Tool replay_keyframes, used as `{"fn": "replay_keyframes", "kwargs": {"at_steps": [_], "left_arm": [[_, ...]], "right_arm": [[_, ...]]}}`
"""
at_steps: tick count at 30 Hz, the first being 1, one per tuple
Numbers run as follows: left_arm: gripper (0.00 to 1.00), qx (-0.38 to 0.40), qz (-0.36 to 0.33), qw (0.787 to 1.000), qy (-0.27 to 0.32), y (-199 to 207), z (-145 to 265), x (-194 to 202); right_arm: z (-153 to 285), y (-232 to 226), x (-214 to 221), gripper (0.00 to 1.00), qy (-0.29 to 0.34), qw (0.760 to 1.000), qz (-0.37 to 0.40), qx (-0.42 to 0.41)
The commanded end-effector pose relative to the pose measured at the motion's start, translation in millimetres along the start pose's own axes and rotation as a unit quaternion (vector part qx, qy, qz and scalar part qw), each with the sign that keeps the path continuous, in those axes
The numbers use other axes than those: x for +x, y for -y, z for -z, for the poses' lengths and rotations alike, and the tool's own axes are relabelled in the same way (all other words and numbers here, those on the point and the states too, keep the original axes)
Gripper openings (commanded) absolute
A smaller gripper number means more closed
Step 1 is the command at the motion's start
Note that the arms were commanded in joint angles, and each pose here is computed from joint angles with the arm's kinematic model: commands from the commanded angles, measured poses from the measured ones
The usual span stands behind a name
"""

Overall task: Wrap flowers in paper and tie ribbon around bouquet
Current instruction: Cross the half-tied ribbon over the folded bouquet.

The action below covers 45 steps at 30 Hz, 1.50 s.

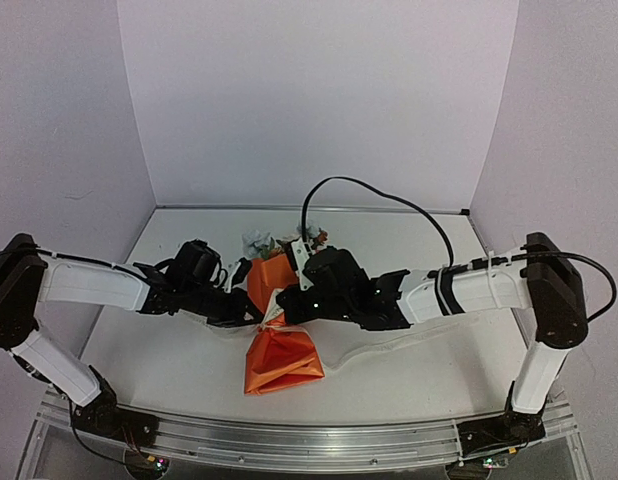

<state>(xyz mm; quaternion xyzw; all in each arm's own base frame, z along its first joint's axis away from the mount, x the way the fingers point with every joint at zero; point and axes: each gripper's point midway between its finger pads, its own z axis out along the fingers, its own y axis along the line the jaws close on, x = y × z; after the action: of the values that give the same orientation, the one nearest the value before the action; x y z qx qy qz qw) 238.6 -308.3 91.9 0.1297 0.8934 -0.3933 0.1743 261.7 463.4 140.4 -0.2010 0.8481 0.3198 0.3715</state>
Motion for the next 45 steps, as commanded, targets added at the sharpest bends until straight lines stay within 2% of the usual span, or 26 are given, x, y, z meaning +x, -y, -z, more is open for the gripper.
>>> {"fn": "replay_keyframes", "kwargs": {"at_steps": [1,10,13,17,23,34,40,45], "left_arm": [[0.11,-0.001,-0.032,0.997,0.069,11,16,-24],[0.23,-0.028,-0.098,0.986,0.134,14,45,-39],[0.32,-0.018,-0.122,0.982,0.145,19,49,-40],[0.46,-0.006,-0.152,0.978,0.142,27,44,-43],[0.58,0.020,-0.190,0.975,0.111,44,29,-37],[0.59,0.027,-0.213,0.974,0.074,50,6,-29],[0.54,0.021,-0.216,0.973,0.072,51,-1,-29],[0.45,0.009,-0.216,0.974,0.075,48,-4,-30]], "right_arm": [[14,-8,-20,0.00,0.028,1.000,0.007,-0.003],[13,-3,-24,0.00,0.033,0.999,0.006,0.013],[12,-4,-24,0.00,0.033,0.999,0.006,0.013],[10,-5,-24,0.00,0.031,0.999,0.005,0.011],[9,-4,-25,0.00,0.030,0.999,0.003,0.012],[3,-2,-30,0.00,0.029,1.000,-0.006,0.009],[2,-2,-33,0.00,0.030,0.999,-0.008,0.009],[0,-1,-32,0.00,0.027,1.000,-0.010,0.010]]}}
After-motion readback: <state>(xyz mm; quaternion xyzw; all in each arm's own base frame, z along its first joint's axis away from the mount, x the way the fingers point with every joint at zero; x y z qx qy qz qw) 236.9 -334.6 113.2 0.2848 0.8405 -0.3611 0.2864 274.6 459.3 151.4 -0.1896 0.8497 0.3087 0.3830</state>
